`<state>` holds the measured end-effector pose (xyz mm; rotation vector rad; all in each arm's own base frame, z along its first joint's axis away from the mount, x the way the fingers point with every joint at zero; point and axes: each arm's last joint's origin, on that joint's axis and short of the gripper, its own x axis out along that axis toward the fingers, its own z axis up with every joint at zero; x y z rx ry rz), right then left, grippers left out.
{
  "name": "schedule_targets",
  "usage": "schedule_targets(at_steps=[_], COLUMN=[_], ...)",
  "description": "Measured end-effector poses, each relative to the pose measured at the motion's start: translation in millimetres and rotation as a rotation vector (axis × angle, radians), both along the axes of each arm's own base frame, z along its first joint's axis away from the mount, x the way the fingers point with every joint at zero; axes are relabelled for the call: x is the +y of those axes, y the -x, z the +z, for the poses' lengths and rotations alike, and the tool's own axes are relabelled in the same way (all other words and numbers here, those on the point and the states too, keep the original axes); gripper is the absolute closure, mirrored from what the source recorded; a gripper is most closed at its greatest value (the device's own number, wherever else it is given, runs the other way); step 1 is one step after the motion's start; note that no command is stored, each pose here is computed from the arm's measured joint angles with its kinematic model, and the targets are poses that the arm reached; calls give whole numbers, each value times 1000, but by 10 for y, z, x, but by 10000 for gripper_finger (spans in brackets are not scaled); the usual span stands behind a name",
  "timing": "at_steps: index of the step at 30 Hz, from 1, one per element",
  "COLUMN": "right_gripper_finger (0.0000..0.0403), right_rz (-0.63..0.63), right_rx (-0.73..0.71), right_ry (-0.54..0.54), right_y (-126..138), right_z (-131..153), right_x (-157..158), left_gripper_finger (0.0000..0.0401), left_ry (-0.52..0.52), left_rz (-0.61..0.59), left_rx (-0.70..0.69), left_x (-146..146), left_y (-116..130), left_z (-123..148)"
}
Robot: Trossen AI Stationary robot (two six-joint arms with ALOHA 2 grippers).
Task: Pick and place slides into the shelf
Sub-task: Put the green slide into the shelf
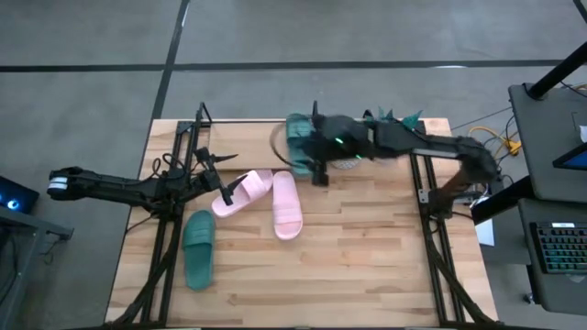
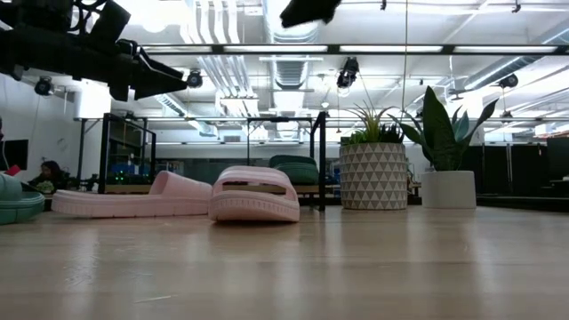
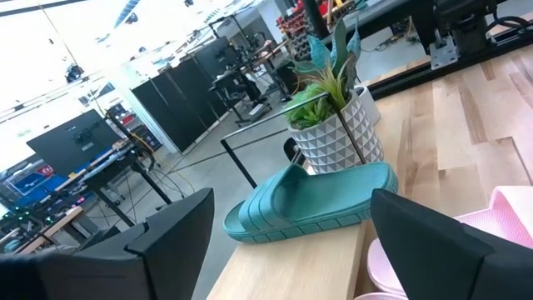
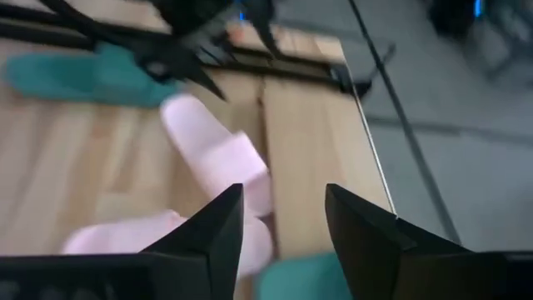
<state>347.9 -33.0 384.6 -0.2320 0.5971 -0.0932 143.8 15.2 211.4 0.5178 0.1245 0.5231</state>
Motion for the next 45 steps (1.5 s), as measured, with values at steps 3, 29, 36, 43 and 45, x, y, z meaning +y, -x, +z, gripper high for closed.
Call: schedule_targets(at_steps=[3,29,36,43,45], right_gripper_finger=[249,285,292,290,293], right_rz=[81,52,16,22,17], right_rx=[-105,-597,-595,-573,-574], right_ry=[28,147,230,265,270], right_y=[263,1574,1670,1660,1661], right_z=[-46,-1227,-1255,-1279,-1275], right_x=[251,541,510,501,491], left_gripper_finger=[95,95,95,95,95], left_ry=[0,128,341,554,604], left_rz=[0,-35,143,321,367], left_rx=[0,226,557,775,835], left_x=[0,-110,-306,-567,-670], left_y=[0,-445,-747,-905,-929], left_z=[0,612,966,1226,1205])
